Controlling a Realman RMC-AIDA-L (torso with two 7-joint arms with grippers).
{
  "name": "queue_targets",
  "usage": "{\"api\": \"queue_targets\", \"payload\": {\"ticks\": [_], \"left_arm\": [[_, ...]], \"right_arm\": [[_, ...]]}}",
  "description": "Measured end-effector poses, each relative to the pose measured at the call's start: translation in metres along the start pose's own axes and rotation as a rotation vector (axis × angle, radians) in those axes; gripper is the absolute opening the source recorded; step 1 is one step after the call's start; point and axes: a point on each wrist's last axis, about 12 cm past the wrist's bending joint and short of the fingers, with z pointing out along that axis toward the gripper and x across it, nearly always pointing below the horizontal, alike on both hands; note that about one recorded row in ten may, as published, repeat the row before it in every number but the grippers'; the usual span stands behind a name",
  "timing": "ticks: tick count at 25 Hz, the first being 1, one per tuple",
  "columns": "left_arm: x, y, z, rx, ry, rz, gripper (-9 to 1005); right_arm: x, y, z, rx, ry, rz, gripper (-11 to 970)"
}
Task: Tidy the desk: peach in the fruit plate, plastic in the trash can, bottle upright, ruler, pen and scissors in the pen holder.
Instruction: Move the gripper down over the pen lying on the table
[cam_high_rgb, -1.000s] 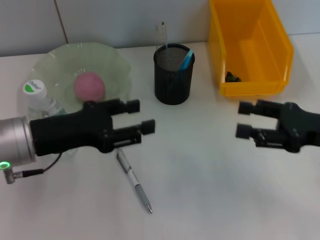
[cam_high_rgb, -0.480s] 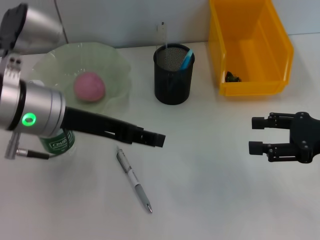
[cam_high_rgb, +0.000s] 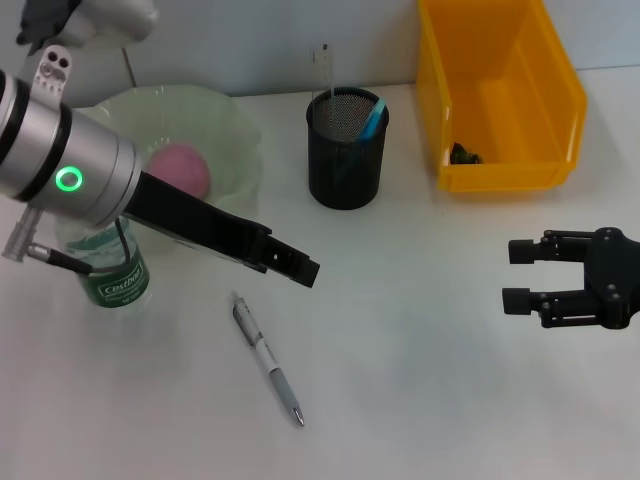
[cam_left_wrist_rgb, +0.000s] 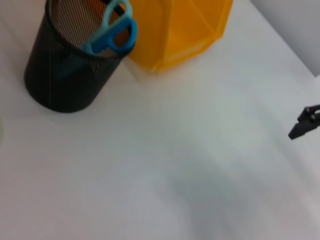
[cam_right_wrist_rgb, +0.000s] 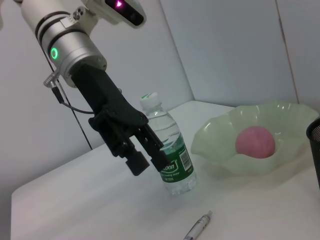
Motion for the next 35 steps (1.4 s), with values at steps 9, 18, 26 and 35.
{"api": "queue_targets", "payload": {"ticks": [9, 18, 26, 35], "left_arm": [[-0.021, -0.018, -0.011, -0.025, -0.018, 0.477, 696], [-0.048, -0.039, -0.009, -0.064, -0.015, 1.229, 703], [-0.049, -0.059, 0.018, -0.079, 0.245, 1.487, 710], [-0.031, -0.054, 0.035, -0.065, 0.423, 1.657, 815]], "right_arm": [[0.005, 0.002, 0.0, 0.003, -0.002, 0.042, 772], [0.004, 0.0, -0.011, 0.024, -0.029, 0.103, 771], [-0.012, -0.005, -0.011, -0.011, -0.023, 0.118, 771], [-0.019, -0.01, -0.015, -0.008, 0.036, 0.131, 771]]}}
